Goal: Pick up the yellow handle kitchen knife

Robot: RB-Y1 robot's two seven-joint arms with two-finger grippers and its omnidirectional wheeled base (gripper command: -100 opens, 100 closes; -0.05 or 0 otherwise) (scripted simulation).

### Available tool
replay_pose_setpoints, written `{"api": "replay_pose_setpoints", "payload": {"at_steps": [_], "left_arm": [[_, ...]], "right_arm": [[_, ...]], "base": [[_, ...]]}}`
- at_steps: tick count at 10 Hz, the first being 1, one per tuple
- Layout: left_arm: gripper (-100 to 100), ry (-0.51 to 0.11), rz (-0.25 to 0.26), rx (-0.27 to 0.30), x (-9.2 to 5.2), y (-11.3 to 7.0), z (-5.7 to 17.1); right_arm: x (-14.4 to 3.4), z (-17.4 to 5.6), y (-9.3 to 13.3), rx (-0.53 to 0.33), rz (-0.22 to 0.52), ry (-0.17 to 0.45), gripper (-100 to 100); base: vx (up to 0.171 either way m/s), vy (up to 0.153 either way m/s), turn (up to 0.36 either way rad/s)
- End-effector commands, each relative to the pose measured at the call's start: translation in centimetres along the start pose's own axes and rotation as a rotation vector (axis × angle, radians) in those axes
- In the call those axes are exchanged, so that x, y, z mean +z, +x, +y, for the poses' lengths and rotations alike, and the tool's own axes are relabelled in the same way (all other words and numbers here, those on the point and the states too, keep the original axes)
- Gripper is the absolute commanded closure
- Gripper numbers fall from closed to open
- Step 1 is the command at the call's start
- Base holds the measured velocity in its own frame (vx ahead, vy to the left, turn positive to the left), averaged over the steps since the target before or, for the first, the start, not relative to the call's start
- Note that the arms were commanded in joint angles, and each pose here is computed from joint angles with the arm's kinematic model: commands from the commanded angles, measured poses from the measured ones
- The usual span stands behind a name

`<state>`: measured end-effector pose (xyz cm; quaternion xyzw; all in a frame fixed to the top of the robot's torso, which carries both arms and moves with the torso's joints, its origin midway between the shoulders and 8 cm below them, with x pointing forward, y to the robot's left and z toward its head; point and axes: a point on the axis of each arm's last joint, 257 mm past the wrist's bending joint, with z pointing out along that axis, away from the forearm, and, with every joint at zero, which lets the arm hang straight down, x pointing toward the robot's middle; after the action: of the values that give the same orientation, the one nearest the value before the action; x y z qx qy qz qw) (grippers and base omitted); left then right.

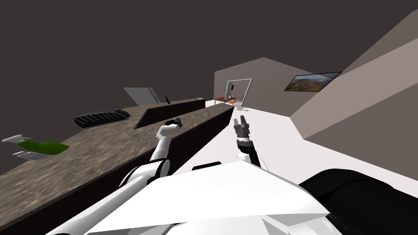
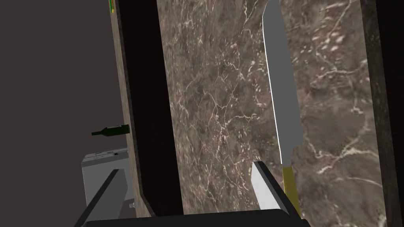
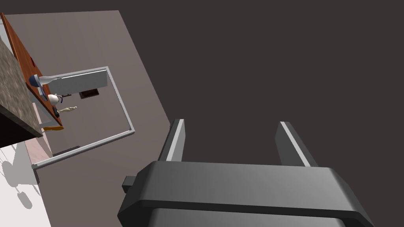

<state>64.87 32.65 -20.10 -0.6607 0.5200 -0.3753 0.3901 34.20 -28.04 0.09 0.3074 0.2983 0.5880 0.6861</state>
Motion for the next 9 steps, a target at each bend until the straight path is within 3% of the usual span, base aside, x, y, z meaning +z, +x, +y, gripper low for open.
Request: {"api": "replay_pose_setpoints", "payload": {"at_steps": [1, 9], "left_arm": [[-100, -0.052, -0.007, -0.025, 0.6, 0.1, 0.2], [-100, -0.302, -0.055, -0.092, 1.4, -0.5, 4.6]], "right_arm": [[0.0, 0.0, 0.0, 0.0, 0.0, 0.0, 0], [0.0, 0.0, 0.0, 0.0, 0.0, 0.0, 0]], "base": [[0.033, -0.008, 0.028], [0.042, -0.015, 0.016]]}}
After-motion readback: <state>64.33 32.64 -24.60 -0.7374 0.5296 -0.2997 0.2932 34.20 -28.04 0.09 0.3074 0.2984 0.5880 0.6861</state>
